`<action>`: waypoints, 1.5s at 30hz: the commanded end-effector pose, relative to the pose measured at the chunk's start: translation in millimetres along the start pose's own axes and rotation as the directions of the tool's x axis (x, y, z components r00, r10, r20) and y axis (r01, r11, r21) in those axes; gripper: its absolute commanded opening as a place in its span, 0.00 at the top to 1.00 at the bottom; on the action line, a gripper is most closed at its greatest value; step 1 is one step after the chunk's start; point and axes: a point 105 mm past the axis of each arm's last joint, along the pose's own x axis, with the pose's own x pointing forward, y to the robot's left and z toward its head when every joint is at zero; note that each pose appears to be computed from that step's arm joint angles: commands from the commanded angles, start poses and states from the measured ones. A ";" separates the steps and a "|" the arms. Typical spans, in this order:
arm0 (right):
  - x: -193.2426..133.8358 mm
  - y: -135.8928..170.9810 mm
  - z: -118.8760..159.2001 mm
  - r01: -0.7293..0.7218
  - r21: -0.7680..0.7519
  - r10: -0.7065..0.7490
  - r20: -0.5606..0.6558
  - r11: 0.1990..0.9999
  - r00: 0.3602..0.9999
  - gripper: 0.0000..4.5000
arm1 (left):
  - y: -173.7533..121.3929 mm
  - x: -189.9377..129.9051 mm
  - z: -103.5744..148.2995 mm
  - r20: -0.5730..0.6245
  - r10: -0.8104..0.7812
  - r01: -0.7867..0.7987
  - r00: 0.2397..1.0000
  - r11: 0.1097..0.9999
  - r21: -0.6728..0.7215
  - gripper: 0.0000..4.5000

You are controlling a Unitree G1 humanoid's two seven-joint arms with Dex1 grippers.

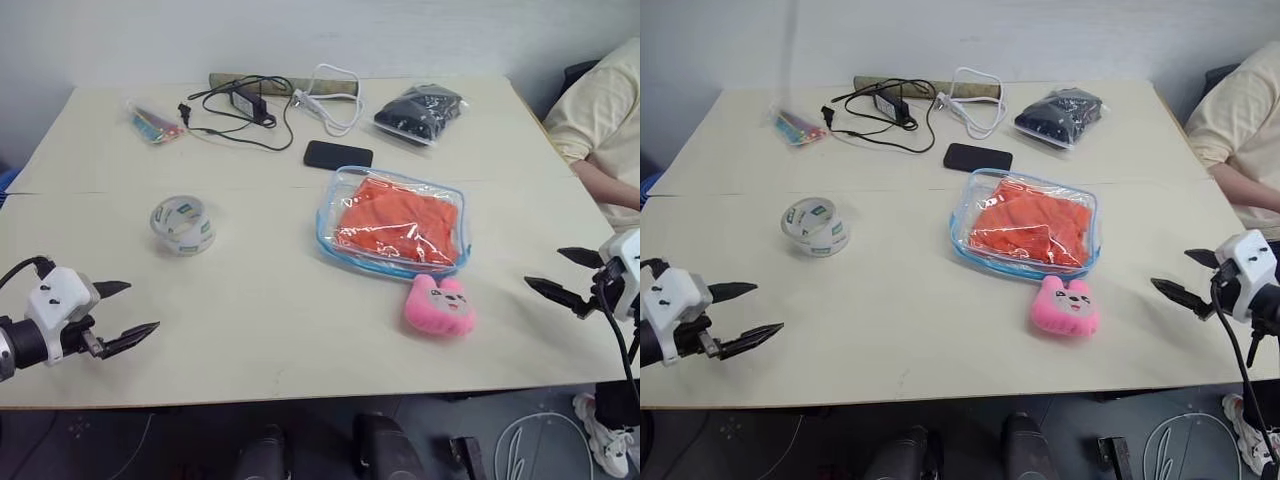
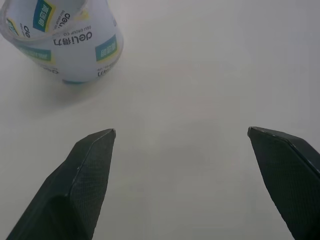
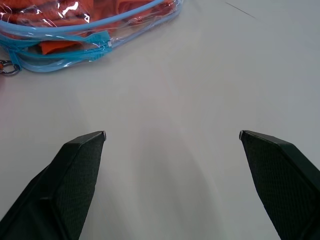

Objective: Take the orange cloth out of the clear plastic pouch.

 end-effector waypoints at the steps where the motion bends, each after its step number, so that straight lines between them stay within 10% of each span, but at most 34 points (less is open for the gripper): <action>1: -5.3 -8.0 14.7 0.017 -0.051 -0.016 0.017 0.999 1.000 0.00 | -1.7 -0.6 6.0 0.010 0.009 -0.009 1.000 0.999 0.051 0.01; 29: 4.4 16.6 44.2 -0.126 -0.022 0.127 0.080 0.992 0.989 0.00 | -17.6 9.0 32.3 0.092 -0.080 0.082 0.993 0.996 -0.018 0.01; 45: 34.3 156.4 183.8 -0.665 -0.355 0.748 0.201 0.657 0.632 0.00 | 71.7 44.2 78.6 -0.119 -0.096 0.130 0.988 0.935 0.329 0.01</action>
